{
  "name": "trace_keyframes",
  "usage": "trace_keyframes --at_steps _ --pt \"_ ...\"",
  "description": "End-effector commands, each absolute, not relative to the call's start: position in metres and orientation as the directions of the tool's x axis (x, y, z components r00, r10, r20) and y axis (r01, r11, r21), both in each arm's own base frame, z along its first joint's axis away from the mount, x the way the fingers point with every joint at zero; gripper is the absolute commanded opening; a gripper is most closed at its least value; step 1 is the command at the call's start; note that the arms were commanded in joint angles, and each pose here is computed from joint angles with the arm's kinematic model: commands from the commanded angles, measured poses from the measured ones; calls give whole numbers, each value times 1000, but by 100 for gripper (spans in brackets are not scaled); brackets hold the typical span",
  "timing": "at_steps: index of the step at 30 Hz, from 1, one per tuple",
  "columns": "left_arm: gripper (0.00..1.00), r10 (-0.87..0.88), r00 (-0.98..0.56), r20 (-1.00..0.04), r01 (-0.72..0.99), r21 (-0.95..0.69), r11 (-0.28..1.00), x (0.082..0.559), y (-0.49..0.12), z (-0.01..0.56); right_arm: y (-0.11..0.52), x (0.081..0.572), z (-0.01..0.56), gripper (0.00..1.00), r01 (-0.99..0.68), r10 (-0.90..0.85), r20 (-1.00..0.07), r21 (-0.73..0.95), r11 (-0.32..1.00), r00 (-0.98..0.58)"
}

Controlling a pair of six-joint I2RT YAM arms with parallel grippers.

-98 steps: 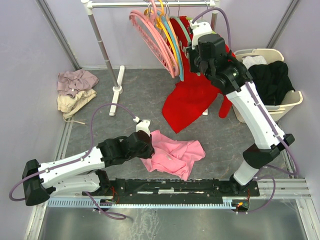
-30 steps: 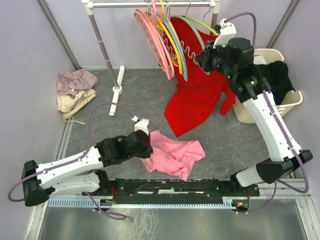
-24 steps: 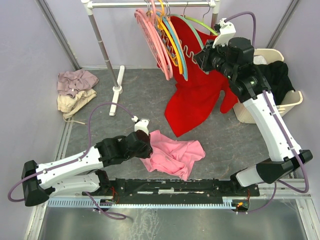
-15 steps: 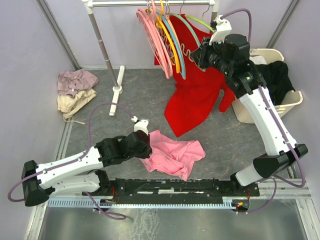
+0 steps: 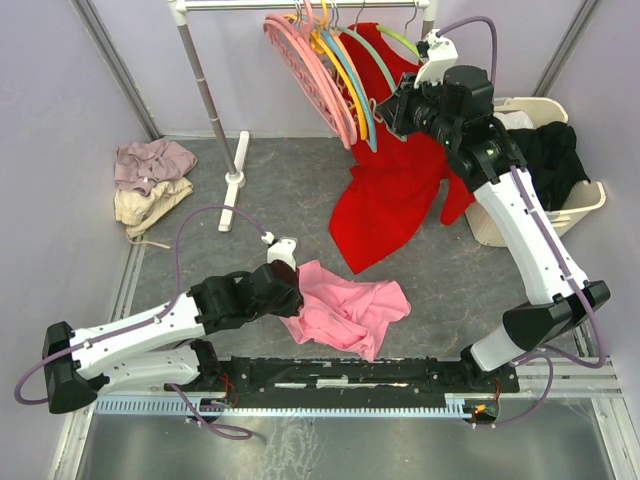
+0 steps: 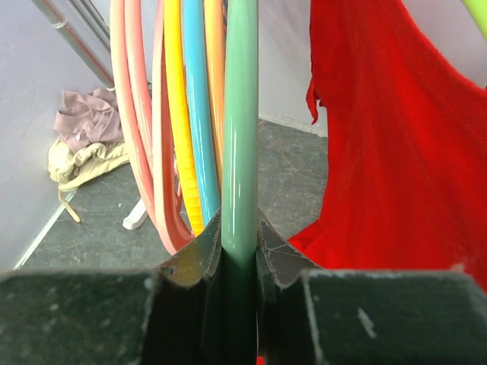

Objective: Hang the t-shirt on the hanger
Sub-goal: Pick up the hanger from the clothesline.

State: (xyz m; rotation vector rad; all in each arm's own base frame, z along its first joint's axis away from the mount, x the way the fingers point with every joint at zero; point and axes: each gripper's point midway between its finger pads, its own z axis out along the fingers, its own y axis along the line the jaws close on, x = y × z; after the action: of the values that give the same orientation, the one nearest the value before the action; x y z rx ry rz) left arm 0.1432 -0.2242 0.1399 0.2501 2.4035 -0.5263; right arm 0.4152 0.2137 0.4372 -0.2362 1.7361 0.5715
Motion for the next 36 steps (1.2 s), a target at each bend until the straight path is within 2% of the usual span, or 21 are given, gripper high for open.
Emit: trace_keyframes --at_steps 1,26,36 --pt "3 -47 -754 -655 273 -378 885 147 -231 163 194 397 511 2 -457 184 -982 186 869 -50" --pt "3 -28 -762 -647 278 -365 889 149 -239 159 161 374 503 1 -378 51 -999 53 924 -16" --pt "3 -24 -764 -644 283 -368 886 150 -242 158 156 365 489 1 -375 20 -999 37 926 -48"
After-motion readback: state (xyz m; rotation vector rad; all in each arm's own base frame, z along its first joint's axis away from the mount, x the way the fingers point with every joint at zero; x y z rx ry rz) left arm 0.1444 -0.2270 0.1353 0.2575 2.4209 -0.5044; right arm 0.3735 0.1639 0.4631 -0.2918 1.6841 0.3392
